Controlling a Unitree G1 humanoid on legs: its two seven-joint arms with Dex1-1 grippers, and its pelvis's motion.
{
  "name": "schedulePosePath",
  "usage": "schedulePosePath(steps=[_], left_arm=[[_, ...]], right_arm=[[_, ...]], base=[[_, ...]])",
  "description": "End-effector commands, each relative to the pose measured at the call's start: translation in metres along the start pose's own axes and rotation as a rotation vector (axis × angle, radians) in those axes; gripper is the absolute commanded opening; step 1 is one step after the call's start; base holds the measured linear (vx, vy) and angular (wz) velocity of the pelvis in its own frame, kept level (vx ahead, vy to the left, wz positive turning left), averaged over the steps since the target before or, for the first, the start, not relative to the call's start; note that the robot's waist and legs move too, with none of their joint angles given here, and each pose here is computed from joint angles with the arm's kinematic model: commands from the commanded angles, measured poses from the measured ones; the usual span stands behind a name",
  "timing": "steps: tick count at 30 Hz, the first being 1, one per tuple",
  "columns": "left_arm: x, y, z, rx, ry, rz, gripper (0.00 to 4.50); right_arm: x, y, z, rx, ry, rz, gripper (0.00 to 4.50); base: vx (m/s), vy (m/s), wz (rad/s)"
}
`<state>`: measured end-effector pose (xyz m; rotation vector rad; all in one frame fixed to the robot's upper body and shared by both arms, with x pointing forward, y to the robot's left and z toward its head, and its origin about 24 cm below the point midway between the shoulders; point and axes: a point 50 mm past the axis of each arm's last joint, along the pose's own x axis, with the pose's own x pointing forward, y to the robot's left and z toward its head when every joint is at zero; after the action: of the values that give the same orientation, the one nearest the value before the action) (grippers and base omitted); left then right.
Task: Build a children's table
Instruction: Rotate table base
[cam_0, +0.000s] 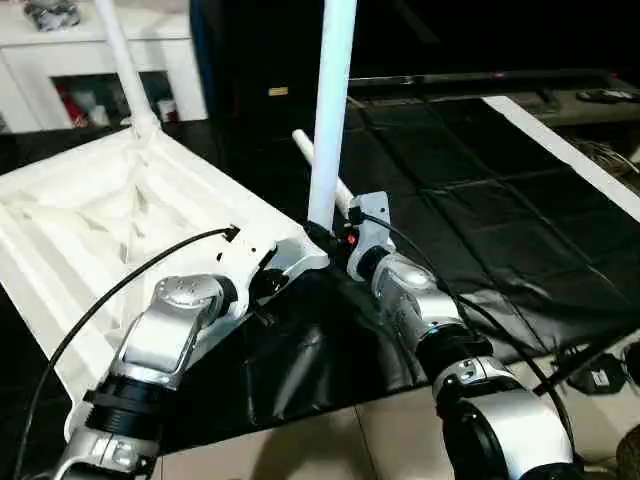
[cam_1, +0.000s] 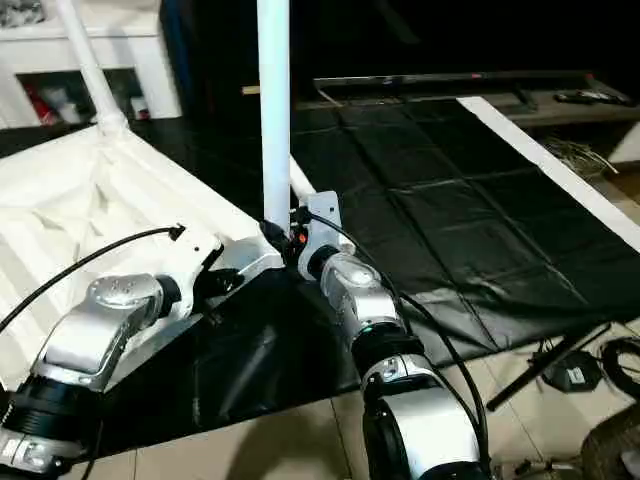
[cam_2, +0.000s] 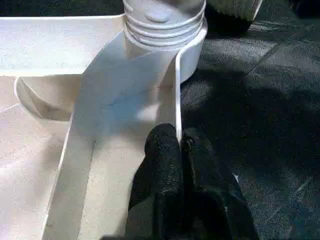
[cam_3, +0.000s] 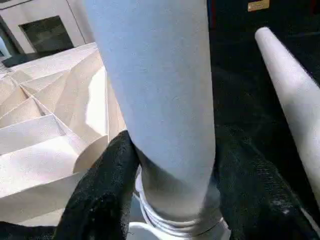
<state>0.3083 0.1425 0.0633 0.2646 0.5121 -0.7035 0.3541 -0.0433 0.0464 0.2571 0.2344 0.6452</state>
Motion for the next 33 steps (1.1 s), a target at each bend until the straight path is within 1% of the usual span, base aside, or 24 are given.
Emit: schedulePosePath(steps=[1, 4, 6, 7, 8, 9, 10, 11, 12, 14, 15, 16, 17, 18, 20, 23, 24, 25, 27, 29, 31, 33], left_arm=[[0.002, -0.002, 0.019, 0.057, -0.061, -0.014, 0.0], [0.001, 0.003, 0.018, 0.059, -0.051, 0.002, 0.0], [0.001, 0.007, 0.018, 0.062, -0.043, 0.015, 0.0], [0.001, 0.009, 0.018, 0.061, -0.042, 0.023, 0.0], [0.001, 0.009, 0.018, 0.061, -0.042, 0.023, 0.0], [0.001, 0.01, 0.018, 0.06, -0.041, 0.028, 0.0], [0.002, 0.012, 0.017, 0.055, -0.038, 0.05, 0.0], [0.002, 0.013, 0.017, 0.053, -0.037, 0.056, 0.0], [0.002, 0.013, 0.017, 0.053, -0.037, 0.057, 0.0], [0.005, 0.014, 0.018, 0.048, -0.045, 0.084, 0.0], [0.005, 0.014, 0.019, 0.05, -0.051, 0.089, 0.0], [0.006, 0.013, 0.022, 0.035, -0.075, 0.092, 0.0], [0.005, 0.012, 0.024, 0.015, -0.104, 0.084, 0.0], [0.005, 0.012, 0.025, 0.012, -0.11, 0.082, 0.27], [0.0, 0.011, 0.029, -0.005, -0.149, 0.068, 0.54], [-0.008, 0.011, 0.033, -0.011, -0.191, 0.048, 0.56], [-0.024, 0.016, 0.04, -0.027, -0.259, 0.044, 0.56], [-0.031, 0.018, 0.042, -0.034, -0.286, 0.042, 0.56], [-0.047, 0.024, 0.047, -0.02, -0.324, 0.064, 0.56], [-0.066, 0.032, 0.051, -0.028, -0.348, 0.094, 0.56], [-0.085, 0.042, 0.049, -0.019, -0.328, 0.147, 0.56], [-0.106, 0.055, 0.039, 0.013, -0.252, 0.221, 0.56]], right_arm=[[-0.003, 0.011, -0.036, 0.059, 0.137, 0.051, 3.01], [-0.007, 0.004, -0.034, -0.02, 0.126, 0.053, 3.1], [-0.014, -0.005, -0.028, -0.031, 0.093, 0.089, 3.27], [-0.016, -0.008, -0.025, -0.026, 0.072, 0.081, 3.27], [-0.016, -0.008, -0.025, -0.026, 0.072, 0.081, 3.51], [-0.018, -0.011, -0.024, -0.024, 0.058, 0.072, 3.51], [-0.026, -0.017, -0.016, -0.075, 0.018, 0.106, 3.53], [-0.028, -0.019, -0.014, -0.09, 0.008, 0.112, 3.59], [-0.029, -0.019, -0.014, -0.091, 0.007, 0.113, 3.77], [-0.04, -0.026, -0.008, -0.12, -0.024, 0.11, 3.93], [-0.042, -0.027, -0.007, -0.117, -0.028, 0.115, 3.97], [-0.049, -0.027, -0.005, -0.099, -0.04, 0.142, 4.06], [-0.052, -0.027, -0.005, -0.111, -0.045, 0.152, 4.06], [-0.053, -0.027, -0.005, -0.116, -0.045, 0.152, 4.28], [-0.056, -0.026, -0.006, -0.132, -0.041, 0.172, 4.36], [-0.057, -0.025, -0.007, -0.146, -0.032, 0.185, 4.47], [-0.058, -0.024, -0.009, -0.143, -0.024, 0.197, 4.47], [-0.058, -0.023, -0.009, -0.143, -0.023, 0.203, 4.47], [-0.058, -0.021, -0.011, -0.156, 0.004, 0.212, 4.47], [-0.057, -0.016, -0.012, -0.203, 0.026, 0.242, 4.47], [-0.057, -0.012, -0.013, -0.221, 0.046, 0.258, 4.47], [-0.056, -0.009, -0.016, -0.242, 0.071, 0.273, 4.47]], base=[[0.0, 0.0, 0.0], [0.0, 0.0, 0.0], [0.0, 0.0, 0.0], [0.0, 0.0, 0.0], [0.0, 0.0, 0.0], [0.0, 0.0, 0.0], [0.0, 0.0, 0.0], [0.0, 0.0, 0.0], [0.0, 0.0, 0.0], [0.0, 0.0, 0.0], [0.0, 0.0, 0.0], [0.0, 0.0, 0.0], [0.0, 0.0, 0.0], [0.0, 0.0, 0.0], [0.0, 0.0, 0.0], [0.0, 0.0, 0.0], [0.0, 0.0, 0.0], [0.0, 0.0, 0.0], [0.0, 0.0, 0.0], [0.0, 0.0, 0.0], [0.0, 0.0, 0.0], [0.0, 0.0, 0.0]])
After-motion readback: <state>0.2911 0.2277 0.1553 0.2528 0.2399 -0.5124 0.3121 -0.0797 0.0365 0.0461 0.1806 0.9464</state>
